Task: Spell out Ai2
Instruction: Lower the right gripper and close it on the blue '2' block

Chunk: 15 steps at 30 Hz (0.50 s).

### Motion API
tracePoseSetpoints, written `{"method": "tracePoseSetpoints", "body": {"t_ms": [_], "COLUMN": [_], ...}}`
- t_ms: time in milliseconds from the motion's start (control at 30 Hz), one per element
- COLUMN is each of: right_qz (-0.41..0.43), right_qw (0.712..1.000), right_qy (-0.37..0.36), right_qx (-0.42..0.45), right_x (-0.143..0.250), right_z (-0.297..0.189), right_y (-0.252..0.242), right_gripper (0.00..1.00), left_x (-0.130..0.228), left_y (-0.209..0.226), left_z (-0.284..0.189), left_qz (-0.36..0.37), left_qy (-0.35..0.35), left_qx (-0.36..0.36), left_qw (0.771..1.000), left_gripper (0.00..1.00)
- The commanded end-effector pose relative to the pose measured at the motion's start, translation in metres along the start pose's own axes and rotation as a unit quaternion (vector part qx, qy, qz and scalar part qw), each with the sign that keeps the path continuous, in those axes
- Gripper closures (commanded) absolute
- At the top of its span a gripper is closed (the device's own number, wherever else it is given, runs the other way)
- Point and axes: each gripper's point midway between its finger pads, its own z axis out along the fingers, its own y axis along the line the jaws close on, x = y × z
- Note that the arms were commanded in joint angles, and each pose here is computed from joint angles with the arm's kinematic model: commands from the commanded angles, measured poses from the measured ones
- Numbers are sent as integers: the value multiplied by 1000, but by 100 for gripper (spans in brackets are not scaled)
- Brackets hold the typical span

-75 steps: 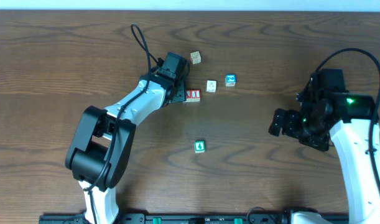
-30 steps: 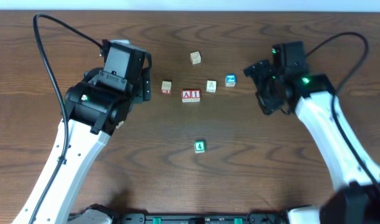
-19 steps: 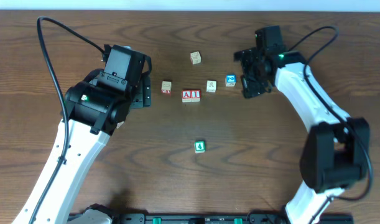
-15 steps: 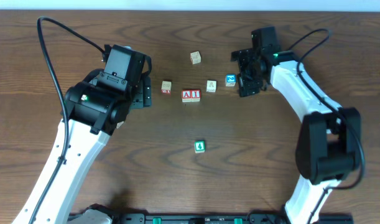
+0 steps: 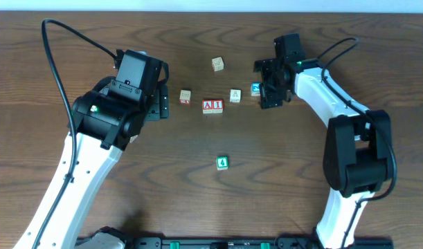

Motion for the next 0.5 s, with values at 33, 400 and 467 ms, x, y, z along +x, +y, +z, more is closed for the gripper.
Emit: {"method": "tracePoseSetpoints", "body": {"t_ms": [33,400,467], "right_qz": [2,-6,-6], "right_qw": [1000,1000,1000], "right_qy": [-9,-20,-22], "right_qx": [10,3,2], "right_x": [2,-4,-5], "right_z": [13,22,22], "right_y": [-2,1,1], "right_gripper": [7,25,30], "left_x": [-2,-2,-2], "left_y": [2,2,2], "left_z": [-4,-4,-4], "left_qz": [-6,-6,-6], "left_qy": [-6,-6,-6], "left_qx": [1,1,1], "left_qw": [1000,1000,1000], "left_gripper": [5,5,5]}}
